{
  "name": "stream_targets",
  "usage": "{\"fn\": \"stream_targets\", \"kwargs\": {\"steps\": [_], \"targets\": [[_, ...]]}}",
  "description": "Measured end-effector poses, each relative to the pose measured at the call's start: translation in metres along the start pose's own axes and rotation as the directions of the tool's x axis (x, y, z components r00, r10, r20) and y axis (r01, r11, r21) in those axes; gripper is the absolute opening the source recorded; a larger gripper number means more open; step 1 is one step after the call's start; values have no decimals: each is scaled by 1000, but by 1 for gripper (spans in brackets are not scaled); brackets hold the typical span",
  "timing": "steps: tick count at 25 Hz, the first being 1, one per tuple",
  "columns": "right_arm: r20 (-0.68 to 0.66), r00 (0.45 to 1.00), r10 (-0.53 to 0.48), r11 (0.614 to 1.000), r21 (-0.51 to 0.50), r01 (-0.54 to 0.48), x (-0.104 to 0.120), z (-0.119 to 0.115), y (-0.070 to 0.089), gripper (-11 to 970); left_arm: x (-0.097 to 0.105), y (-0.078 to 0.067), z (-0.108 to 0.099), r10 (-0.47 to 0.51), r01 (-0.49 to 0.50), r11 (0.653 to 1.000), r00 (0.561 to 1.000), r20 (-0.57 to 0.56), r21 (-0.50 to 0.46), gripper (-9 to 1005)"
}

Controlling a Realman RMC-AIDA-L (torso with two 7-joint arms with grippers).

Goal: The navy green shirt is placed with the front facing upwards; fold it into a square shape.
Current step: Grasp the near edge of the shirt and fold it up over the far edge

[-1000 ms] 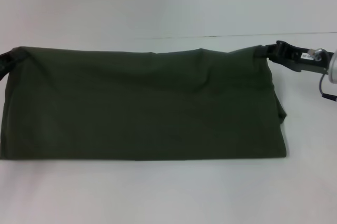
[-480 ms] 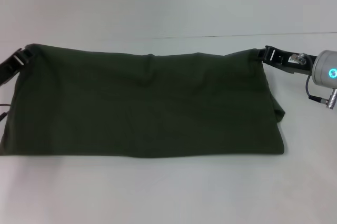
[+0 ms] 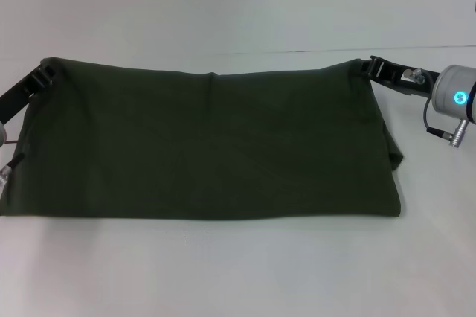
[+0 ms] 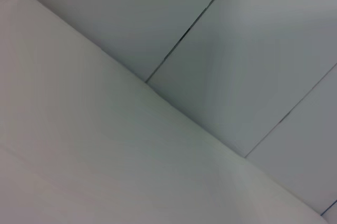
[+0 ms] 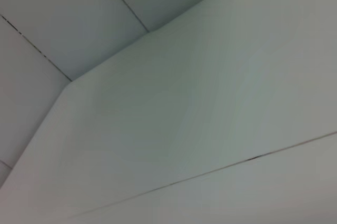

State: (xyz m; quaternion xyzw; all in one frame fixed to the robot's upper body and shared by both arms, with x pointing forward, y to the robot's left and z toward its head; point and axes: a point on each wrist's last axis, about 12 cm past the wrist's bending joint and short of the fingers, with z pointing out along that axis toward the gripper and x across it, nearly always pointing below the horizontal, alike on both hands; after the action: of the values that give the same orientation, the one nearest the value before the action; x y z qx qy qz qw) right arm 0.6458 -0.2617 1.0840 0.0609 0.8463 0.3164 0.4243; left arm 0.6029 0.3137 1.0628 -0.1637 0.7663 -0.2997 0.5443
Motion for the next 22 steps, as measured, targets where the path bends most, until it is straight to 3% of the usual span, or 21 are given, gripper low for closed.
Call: {"fn": "stream_targets", "kwargs": {"steps": [8,10,13,18,22], "targets": [[-20,999,-38,999,18,39,1,8,6,92,4,2,4,-1,3,999,1000,26,-52,61],[-19,999,-39,999,20,39,1,8,6,168,5,4,3,0,3,998,999,48,-62,61],[-18,999,-39,999,23,39,1,8,5,281,7,7,1,-5,11,997,997,81,-70,129],[-6,1000,-21,999,38,21,2,5,0,493,7,12,-4,-21,31,996,994,109,-85,326],[56,997,53,997,52,-56,1,-4,-12,601,8,15,-8,-22,31,996,994,108,-81,495]]}}
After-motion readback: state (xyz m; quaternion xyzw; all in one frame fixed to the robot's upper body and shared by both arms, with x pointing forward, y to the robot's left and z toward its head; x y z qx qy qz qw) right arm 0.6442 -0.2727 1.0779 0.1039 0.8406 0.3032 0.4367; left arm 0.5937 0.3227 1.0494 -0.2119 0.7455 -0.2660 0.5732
